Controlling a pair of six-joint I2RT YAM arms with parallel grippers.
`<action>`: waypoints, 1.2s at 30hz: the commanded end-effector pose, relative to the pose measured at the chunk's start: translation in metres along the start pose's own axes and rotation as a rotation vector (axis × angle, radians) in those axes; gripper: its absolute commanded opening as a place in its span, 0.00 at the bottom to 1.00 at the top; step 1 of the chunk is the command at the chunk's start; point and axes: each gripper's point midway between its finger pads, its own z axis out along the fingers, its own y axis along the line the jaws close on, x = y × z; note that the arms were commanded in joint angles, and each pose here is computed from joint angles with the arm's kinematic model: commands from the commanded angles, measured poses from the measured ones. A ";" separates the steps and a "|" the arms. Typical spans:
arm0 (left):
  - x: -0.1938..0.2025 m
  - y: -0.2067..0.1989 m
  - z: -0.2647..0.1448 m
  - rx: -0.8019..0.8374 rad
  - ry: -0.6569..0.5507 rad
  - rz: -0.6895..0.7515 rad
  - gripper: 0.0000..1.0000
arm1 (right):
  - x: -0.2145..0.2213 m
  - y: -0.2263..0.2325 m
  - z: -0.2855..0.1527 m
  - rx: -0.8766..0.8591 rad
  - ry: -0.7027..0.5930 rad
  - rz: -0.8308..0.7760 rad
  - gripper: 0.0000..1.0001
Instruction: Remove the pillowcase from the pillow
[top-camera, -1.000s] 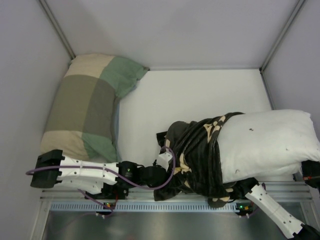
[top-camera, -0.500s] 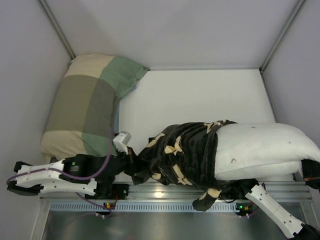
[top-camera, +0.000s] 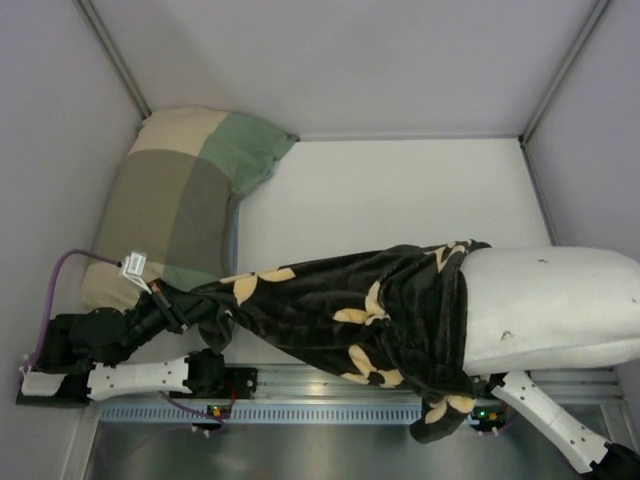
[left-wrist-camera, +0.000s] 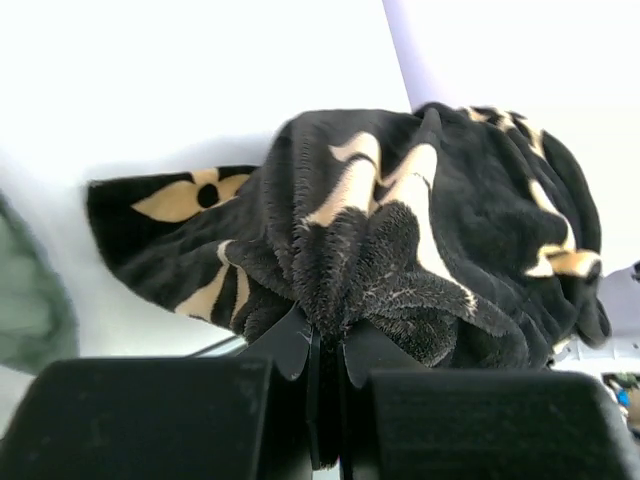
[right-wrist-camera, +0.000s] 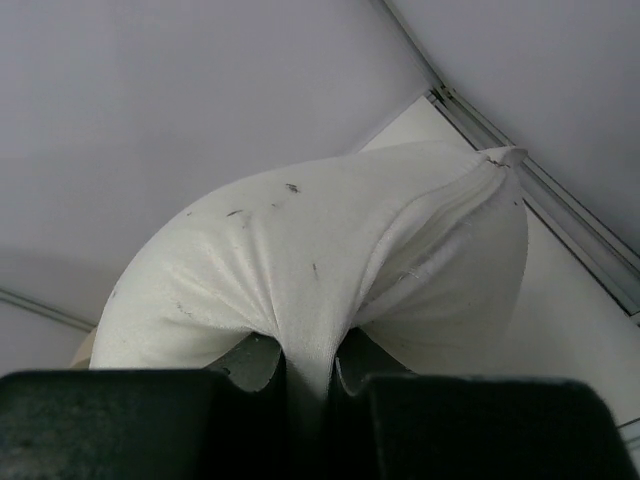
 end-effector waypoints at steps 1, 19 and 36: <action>-0.039 0.001 -0.015 -0.064 -0.124 0.006 0.00 | -0.047 -0.036 -0.007 0.109 -0.180 0.119 0.00; -0.021 -0.012 -0.007 -0.166 -0.036 0.185 0.00 | -0.037 -0.032 0.006 0.010 -0.108 0.235 0.00; 0.095 -0.159 0.158 0.078 0.328 0.508 0.85 | 0.110 0.052 0.051 -0.108 0.242 0.032 0.00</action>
